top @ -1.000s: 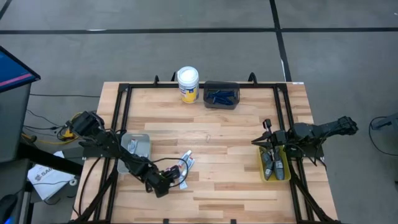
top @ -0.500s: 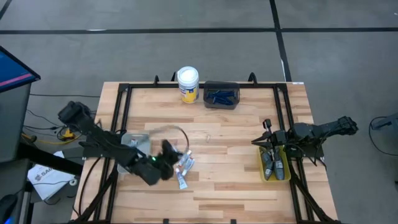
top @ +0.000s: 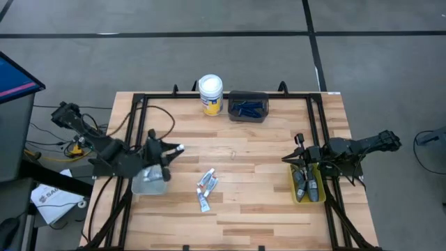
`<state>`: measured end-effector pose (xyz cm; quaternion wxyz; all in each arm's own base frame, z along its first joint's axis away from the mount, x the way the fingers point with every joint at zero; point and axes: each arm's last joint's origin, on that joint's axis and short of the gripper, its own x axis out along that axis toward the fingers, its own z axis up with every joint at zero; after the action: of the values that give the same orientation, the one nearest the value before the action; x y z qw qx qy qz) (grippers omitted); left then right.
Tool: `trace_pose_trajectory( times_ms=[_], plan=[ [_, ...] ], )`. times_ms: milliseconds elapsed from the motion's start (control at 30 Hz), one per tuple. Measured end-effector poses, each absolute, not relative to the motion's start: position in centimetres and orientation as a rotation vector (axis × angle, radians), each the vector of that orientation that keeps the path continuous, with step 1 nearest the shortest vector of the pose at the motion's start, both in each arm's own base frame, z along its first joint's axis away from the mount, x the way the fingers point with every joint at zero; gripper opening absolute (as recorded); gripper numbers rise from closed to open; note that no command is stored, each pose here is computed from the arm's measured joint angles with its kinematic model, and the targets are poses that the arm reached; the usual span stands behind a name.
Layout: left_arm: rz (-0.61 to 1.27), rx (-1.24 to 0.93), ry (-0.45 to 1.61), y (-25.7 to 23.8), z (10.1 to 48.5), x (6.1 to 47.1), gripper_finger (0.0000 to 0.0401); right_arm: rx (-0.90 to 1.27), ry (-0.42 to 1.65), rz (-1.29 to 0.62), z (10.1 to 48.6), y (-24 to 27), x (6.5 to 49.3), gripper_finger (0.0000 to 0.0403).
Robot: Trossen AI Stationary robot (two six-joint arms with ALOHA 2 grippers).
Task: Pick & Place Travel size toiletries
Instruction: Put the white toothpaste into the gray bin
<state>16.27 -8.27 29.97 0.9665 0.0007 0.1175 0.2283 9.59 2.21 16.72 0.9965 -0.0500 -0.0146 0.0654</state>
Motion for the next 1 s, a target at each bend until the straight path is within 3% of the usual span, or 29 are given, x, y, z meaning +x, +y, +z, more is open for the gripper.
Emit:
trace_pose_trajectory(
  times_ms=[267,633,1000],
  plan=[
    [0.288,-0.347,0.358,-6.8,27.8,13.2,0.0077,-0.100,-0.029,0.131,16.7,2.2,9.6,0.0017],
    [0.168,-0.393,0.644,-6.9,23.7,12.3,0.0083,-0.100,-0.029,0.130,16.7,2.2,9.6,0.0017],
    [0.124,-0.615,0.889,-7.1,20.5,11.5,0.0084,-0.100,-0.029,0.131,16.7,2.2,9.6,0.0017]
  ],
)
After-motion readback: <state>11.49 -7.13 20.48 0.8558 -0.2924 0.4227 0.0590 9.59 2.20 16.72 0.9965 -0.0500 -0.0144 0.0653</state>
